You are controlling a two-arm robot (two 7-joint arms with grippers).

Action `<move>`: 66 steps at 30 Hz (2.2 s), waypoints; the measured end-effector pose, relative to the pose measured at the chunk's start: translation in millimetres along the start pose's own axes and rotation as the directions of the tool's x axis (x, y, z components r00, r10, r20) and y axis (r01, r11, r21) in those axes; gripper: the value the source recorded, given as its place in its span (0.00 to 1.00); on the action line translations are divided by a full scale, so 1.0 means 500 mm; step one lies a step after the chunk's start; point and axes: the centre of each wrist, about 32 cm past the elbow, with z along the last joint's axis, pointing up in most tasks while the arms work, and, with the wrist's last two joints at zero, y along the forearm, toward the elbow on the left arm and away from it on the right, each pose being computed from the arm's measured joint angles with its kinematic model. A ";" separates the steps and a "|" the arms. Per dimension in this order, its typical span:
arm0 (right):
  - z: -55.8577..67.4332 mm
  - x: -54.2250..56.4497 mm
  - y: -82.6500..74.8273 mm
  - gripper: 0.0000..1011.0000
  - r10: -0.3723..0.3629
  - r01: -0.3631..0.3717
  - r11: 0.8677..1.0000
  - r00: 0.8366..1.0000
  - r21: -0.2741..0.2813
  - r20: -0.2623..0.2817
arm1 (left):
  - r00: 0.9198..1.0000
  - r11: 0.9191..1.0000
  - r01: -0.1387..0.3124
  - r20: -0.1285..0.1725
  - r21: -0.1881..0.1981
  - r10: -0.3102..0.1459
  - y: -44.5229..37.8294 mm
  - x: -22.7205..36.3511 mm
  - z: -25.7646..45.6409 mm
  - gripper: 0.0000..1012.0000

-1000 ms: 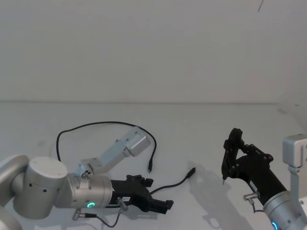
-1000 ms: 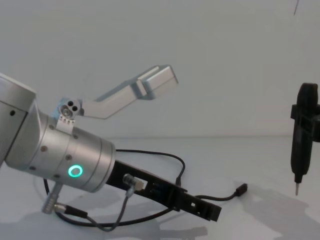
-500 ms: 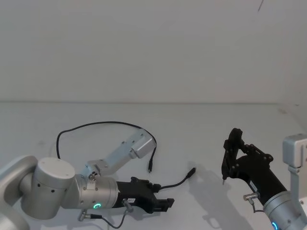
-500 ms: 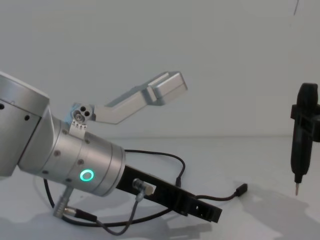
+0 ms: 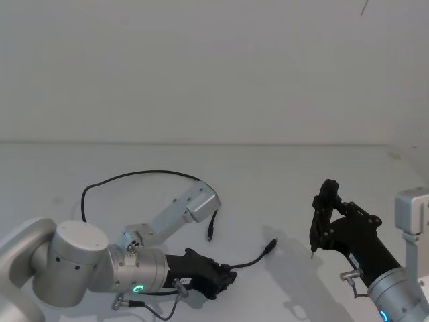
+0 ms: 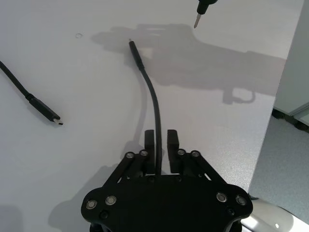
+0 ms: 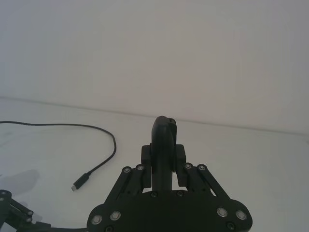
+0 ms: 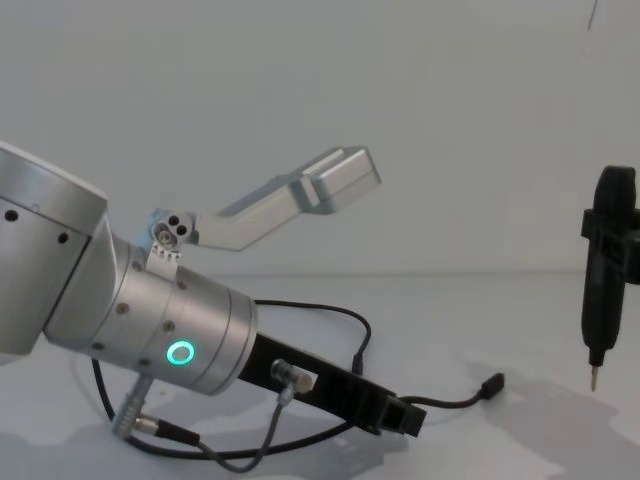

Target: Pick up the data cable with the one hand.

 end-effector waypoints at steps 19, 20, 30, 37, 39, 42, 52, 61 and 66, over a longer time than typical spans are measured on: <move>0.019 0.004 0.004 0.28 0.005 -0.005 0.999 1.000 0.035 -0.027 | 0.999 1.000 -0.005 0.035 -0.011 0.005 0.002 -0.001 -0.002 0.04; 0.023 0.005 0.005 0.28 0.007 -0.006 0.999 0.999 0.040 -0.032 | 0.999 1.000 -0.005 0.042 -0.014 0.006 0.003 -0.001 -0.003 0.04; 0.080 0.017 0.018 0.28 0.047 -0.032 0.993 0.990 0.115 -0.135 | 0.986 0.998 0.009 0.168 -0.070 0.003 0.037 0.009 -0.008 0.04; 0.122 0.029 0.031 0.28 0.089 -0.054 0.986 0.972 0.160 -0.219 | 0.968 0.993 0.031 0.250 -0.110 -0.002 0.072 0.025 -0.009 0.04; 0.133 0.033 0.035 0.28 0.102 -0.061 0.984 0.965 0.169 -0.243 | 0.962 0.992 0.038 0.274 -0.123 -0.003 0.085 0.031 -0.008 0.04; 0.145 0.037 0.040 0.28 0.118 -0.071 0.982 0.954 0.177 -0.275 | 0.954 0.990 0.047 0.299 -0.136 -0.005 0.097 0.037 -0.007 0.04; 0.164 0.047 0.055 0.28 0.147 -0.088 0.979 0.930 0.183 -0.337 | 0.937 0.985 0.067 0.349 -0.158 -0.008 0.122 0.048 -0.004 0.04; 0.162 0.049 0.067 0.28 0.158 -0.100 0.980 0.914 0.170 -0.374 | 0.929 0.983 0.076 0.371 -0.167 -0.008 0.133 0.053 -0.003 0.04; 0.156 0.047 0.071 0.28 0.161 -0.106 0.981 0.909 0.160 -0.384 | 0.926 0.982 0.078 0.377 -0.170 -0.009 0.136 0.054 -0.003 0.04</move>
